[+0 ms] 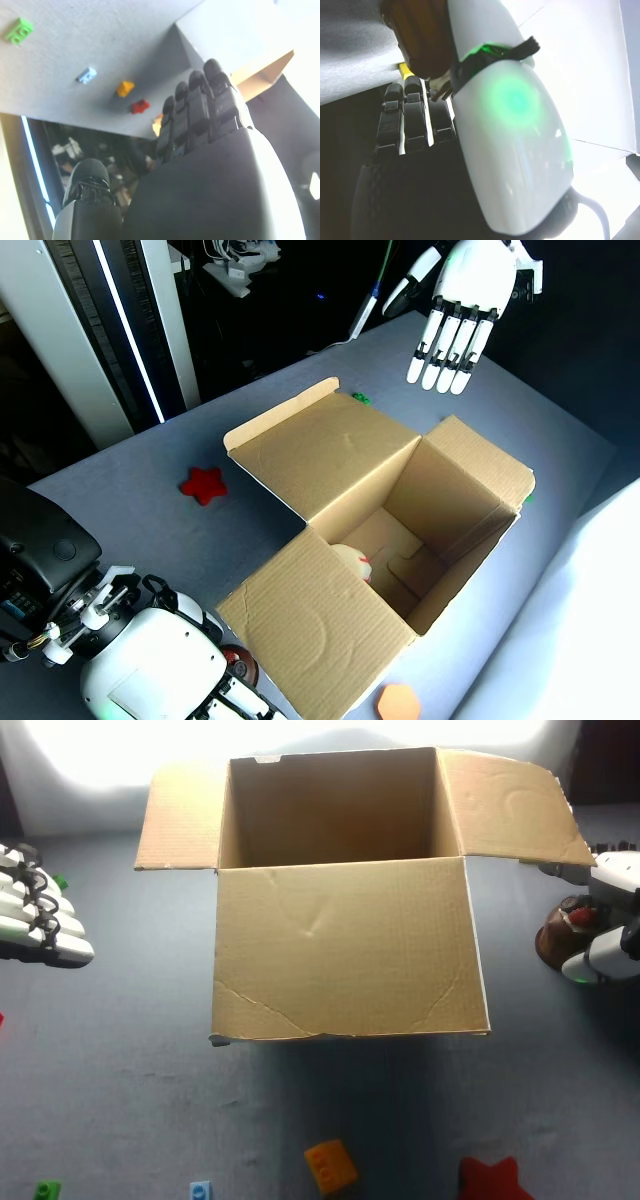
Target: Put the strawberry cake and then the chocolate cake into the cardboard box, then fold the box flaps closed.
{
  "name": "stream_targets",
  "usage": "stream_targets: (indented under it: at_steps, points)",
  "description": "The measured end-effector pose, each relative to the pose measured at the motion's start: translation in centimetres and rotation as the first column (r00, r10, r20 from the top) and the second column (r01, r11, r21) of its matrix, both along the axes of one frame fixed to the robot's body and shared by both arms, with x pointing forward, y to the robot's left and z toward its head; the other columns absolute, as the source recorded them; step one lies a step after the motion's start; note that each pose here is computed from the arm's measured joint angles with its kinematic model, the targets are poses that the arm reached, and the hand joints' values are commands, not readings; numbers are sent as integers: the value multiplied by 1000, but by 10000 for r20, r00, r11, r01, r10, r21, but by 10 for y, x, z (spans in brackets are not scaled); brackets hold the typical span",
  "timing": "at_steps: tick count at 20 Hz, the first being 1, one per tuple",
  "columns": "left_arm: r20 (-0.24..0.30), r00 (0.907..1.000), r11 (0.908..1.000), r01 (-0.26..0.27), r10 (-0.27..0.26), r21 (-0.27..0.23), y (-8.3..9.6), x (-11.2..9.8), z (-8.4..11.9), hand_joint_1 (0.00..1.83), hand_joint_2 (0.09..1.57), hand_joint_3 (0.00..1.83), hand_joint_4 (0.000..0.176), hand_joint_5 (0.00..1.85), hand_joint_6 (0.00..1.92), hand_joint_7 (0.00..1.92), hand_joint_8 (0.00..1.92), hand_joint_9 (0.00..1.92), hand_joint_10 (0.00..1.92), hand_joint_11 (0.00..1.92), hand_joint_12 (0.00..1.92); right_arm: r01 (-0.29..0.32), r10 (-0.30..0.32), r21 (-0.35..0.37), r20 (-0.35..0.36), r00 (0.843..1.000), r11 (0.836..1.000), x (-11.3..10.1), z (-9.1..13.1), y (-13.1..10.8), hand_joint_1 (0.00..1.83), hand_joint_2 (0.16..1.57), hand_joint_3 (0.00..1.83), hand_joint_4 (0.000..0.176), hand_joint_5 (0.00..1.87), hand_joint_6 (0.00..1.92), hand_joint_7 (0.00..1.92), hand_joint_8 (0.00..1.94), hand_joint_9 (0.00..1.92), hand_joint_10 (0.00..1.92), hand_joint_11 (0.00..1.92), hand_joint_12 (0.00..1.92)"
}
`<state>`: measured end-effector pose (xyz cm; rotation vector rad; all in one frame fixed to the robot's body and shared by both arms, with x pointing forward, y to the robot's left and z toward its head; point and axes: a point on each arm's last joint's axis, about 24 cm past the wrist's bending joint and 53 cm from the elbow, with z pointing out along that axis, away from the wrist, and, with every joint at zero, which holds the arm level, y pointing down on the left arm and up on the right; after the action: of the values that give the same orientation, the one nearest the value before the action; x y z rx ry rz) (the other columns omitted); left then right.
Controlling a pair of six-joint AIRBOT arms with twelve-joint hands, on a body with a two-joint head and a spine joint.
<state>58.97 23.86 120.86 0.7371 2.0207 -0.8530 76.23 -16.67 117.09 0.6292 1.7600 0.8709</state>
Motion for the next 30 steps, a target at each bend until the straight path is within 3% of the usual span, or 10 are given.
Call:
stream_targets:
  at_steps: [2,14,16,17,18,19,20,23,24,30]
  points:
    - [-8,10000,10000,-62,62,-61,2,-1,1,0,1157,1,0,97,1,166,2,172,3,0,497,-7,7,1,-3,10000,10000,0,0,0,1141,1014,0,0,43,2,117,2,107,2,5,143]
    - [272,9991,9994,-319,322,-114,13,7,7,0,1153,0,0,104,5,159,4,155,2,0,472,15,-15,-30,-24,10000,10000,0,-1,-2,1141,1058,15,0,44,11,109,5,109,11,38,19]
    - [350,9986,9991,-378,385,-207,14,12,11,0,1155,1,0,107,2,168,3,170,5,0,512,-22,22,-28,-31,10000,10000,-1,-1,0,1177,1067,0,0,248,37,370,24,362,62,1,827]
    - [429,9980,9986,-459,470,-276,16,16,13,0,1152,0,0,116,4,178,4,184,7,0,549,-14,14,-26,-29,10000,10000,0,-1,-1,1173,1101,1,0,579,88,772,140,660,541,150,1516]
    - [474,9977,9984,-463,478,-330,16,18,15,0,1152,0,0,116,4,178,4,184,7,0,549,-5,5,-30,-23,10000,10000,0,-1,-1,1173,1101,1,0,579,88,772,140,660,541,150,1516]
    - [506,9975,9983,-469,486,-333,15,20,16,0,1152,0,0,119,5,179,4,178,4,0,552,39,-38,-112,63,10000,9999,1,0,-3,1205,1142,14,0,803,841,908,987,712,976,313,1734]
    - [522,9974,9981,-483,502,-372,15,21,17,0,1152,0,0,117,3,178,3,177,3,0,550,92,-91,-104,100,9999,9999,1,2,-4,1347,1151,2,0,979,874,909,1130,747,1472,494,1778]
    - [541,9974,9984,-469,486,-309,15,20,16,0,1146,0,0,124,6,185,5,185,6,0,549,122,-121,-94,99,9999,9999,2,2,-5,1349,1174,0,0,985,855,833,1237,705,1583,492,1840]
    - [552,9973,9984,-475,492,-318,15,21,16,0,1142,0,0,128,5,183,3,179,2,0,526,119,-118,-83,107,9999,9999,2,2,-5,1233,1171,2,0,975,930,802,1334,641,1424,458,1841]
    - [612,9967,9982,-511,529,-310,16,22,17,0,1146,0,0,138,3,191,2,194,2,0,552,-95,75,471,416,9991,9988,-11,35,-7,1348,1174,2,0,962,874,835,1248,722,1567,456,1837]
